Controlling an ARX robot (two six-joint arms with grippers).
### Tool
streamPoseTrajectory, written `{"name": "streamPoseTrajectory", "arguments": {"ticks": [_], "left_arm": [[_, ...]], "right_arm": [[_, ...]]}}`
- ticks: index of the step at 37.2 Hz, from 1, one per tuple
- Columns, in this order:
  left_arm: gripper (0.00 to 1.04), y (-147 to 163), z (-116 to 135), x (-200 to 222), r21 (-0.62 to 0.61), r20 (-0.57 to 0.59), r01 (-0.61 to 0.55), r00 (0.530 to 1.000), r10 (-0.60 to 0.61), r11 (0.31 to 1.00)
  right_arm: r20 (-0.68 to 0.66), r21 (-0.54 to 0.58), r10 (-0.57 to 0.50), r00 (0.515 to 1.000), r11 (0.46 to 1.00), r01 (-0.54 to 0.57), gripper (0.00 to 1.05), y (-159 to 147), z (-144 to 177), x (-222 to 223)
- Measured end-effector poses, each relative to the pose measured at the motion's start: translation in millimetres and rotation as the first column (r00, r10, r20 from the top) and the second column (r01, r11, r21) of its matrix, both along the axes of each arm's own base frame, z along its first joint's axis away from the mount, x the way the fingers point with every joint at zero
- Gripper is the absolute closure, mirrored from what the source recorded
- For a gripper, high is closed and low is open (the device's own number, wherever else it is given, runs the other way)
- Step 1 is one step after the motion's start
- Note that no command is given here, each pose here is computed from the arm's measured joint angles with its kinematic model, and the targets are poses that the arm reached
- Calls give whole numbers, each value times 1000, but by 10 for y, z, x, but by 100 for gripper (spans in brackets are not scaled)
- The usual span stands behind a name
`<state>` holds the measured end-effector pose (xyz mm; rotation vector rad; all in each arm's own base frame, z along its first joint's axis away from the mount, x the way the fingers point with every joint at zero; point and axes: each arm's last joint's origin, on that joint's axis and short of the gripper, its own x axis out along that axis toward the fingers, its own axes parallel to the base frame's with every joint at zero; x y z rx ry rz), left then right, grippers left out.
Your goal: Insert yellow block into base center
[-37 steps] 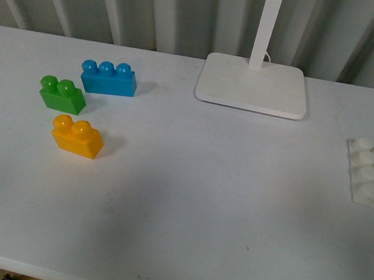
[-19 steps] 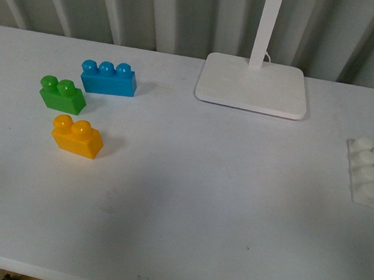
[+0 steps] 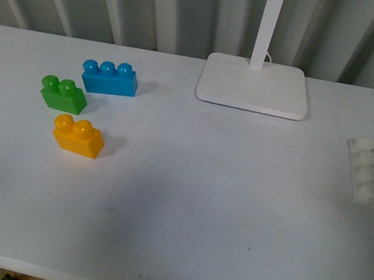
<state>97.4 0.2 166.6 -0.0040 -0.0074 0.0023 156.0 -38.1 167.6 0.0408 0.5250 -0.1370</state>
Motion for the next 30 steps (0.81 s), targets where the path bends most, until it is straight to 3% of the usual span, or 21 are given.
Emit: {"name": "streamPoseTrajectory", "arguments": {"ticks": [4, 12, 30], "left_arm": [[6, 0, 0, 0, 0, 0, 0, 1000, 0, 1000], [6, 0, 0, 0, 0, 0, 0, 1000, 0, 1000], [6, 0, 0, 0, 0, 0, 0, 1000, 0, 1000]], "right_arm": [[-22, -14, 9, 1000, 1000, -9, 9, -193, -35, 438], [-178, 46, 61, 982, 997, -54, 9, -290, -458, 1050], [-341, 90, 11, 940, 996, 21, 9, -326, -1087, 1540]]}}
